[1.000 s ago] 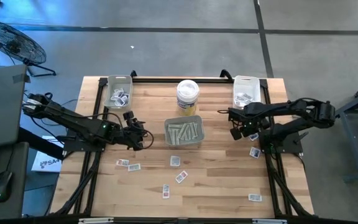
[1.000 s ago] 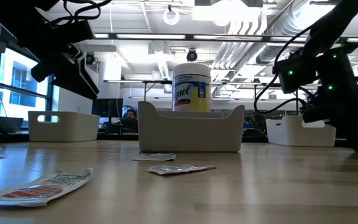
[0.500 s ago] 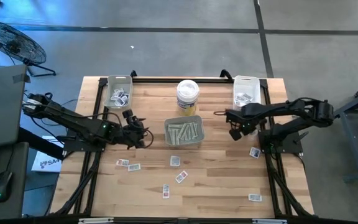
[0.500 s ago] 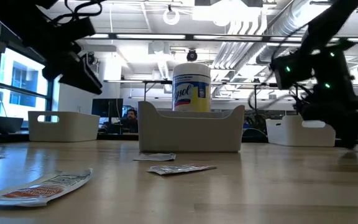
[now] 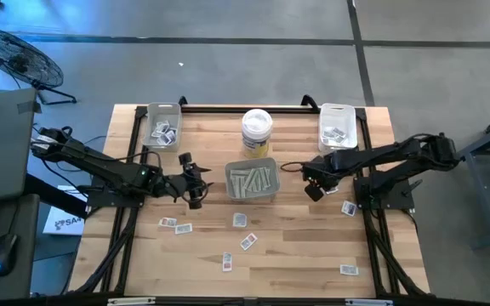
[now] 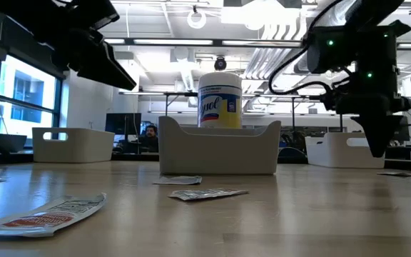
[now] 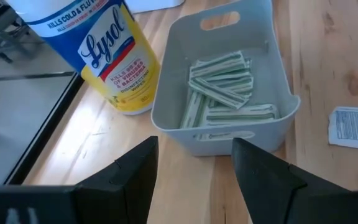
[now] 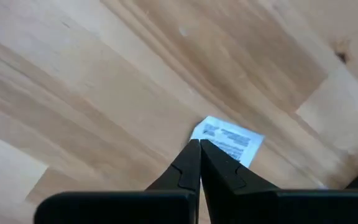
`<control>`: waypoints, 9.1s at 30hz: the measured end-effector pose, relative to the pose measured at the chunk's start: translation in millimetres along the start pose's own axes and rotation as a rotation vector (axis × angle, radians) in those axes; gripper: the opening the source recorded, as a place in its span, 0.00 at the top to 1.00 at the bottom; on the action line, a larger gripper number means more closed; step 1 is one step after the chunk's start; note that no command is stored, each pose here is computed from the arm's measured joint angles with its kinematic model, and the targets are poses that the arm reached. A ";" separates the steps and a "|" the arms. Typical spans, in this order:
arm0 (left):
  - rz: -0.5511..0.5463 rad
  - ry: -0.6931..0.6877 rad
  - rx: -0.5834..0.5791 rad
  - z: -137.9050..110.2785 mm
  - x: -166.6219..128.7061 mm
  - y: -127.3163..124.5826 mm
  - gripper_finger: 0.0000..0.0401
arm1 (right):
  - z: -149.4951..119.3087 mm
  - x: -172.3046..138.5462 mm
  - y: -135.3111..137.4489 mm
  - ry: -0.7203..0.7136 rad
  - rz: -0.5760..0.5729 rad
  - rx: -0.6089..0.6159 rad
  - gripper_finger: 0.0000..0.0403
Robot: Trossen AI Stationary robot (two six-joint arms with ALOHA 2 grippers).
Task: Pick & Place First Aid Supplies
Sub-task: Put the alcohol pad into the top gray bin, then put the ointment pack into the white bin
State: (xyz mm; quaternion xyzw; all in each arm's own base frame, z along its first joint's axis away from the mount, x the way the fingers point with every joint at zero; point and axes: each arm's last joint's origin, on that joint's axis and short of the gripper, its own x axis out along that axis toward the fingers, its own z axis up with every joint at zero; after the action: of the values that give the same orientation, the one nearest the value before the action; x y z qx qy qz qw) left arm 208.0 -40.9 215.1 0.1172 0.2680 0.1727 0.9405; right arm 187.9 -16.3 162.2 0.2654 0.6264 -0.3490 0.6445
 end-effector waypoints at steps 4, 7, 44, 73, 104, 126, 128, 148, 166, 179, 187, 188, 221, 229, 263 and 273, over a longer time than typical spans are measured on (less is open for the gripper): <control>0.001 0.001 0.000 -0.1 0.0 0.0 0.50 | -7.6 4.9 0.4 0.029 -0.004 0.012 0.95; 0.001 0.006 0.001 -0.6 0.0 0.1 0.50 | -13.4 8.6 1.5 0.068 0.017 0.005 0.89; 0.002 0.008 0.003 -0.9 0.0 0.1 0.50 | -25.4 15.7 18.4 0.006 0.137 -0.323 0.77; -0.003 0.008 -0.002 -0.8 0.0 0.0 0.50 | -34.3 30.9 10.1 -0.008 0.081 -0.356 0.87; -0.450 -0.278 0.098 23.2 12.4 -25.5 0.50 | -35.0 -96.2 129.7 -0.861 0.876 -0.857 0.99; -0.639 -0.591 0.212 41.7 34.2 -51.1 0.50 | 17.3 -65.9 179.8 -1.177 1.115 -1.123 1.00; -0.639 -0.592 0.211 42.1 34.1 -51.1 0.50 | 22.7 -65.9 184.1 -1.175 1.127 -1.129 1.00; -0.637 -0.562 0.128 42.2 34.8 -50.5 0.98 | 40.7 -65.0 182.2 -1.215 1.024 -1.055 0.99; 0.012 -0.203 0.075 29.1 -14.5 -5.3 1.00 | -10.4 -87.2 176.6 -1.193 0.651 -0.997 0.65; 0.776 0.133 -0.329 -16.3 -28.2 104.6 1.00 | -11.8 -86.4 172.8 -1.250 0.399 -0.847 0.64; 0.944 0.367 -0.461 -45.1 -8.3 158.6 1.00 | -0.2 -84.5 169.5 -1.212 0.470 -0.841 0.64; 0.943 0.402 -0.480 -50.1 -4.6 163.4 1.00 | 1.2 -84.3 169.0 -1.207 0.476 -0.830 0.64; 0.839 0.936 -0.774 -89.4 65.5 230.1 0.96 | 8.4 -80.8 165.7 -1.155 0.517 -0.811 0.65; 0.831 0.931 -0.759 -88.9 66.2 230.8 0.76 | 11.8 -80.9 162.5 -1.186 0.415 -0.667 0.65; -0.294 0.654 -0.233 1.9 -23.2 55.1 0.99 | 11.4 -82.2 164.1 -1.195 0.451 -0.755 0.65; -0.355 0.991 -0.371 -55.1 -35.8 9.1 0.99 | 20.2 -81.6 160.6 -1.194 0.455 -0.746 0.65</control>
State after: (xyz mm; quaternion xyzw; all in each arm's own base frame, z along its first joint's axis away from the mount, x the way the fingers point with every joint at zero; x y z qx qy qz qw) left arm 147.1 -39.5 188.8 -0.1924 0.6588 0.0905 0.7216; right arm 328.4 76.3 229.3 -0.0831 0.1756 -0.0557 0.9794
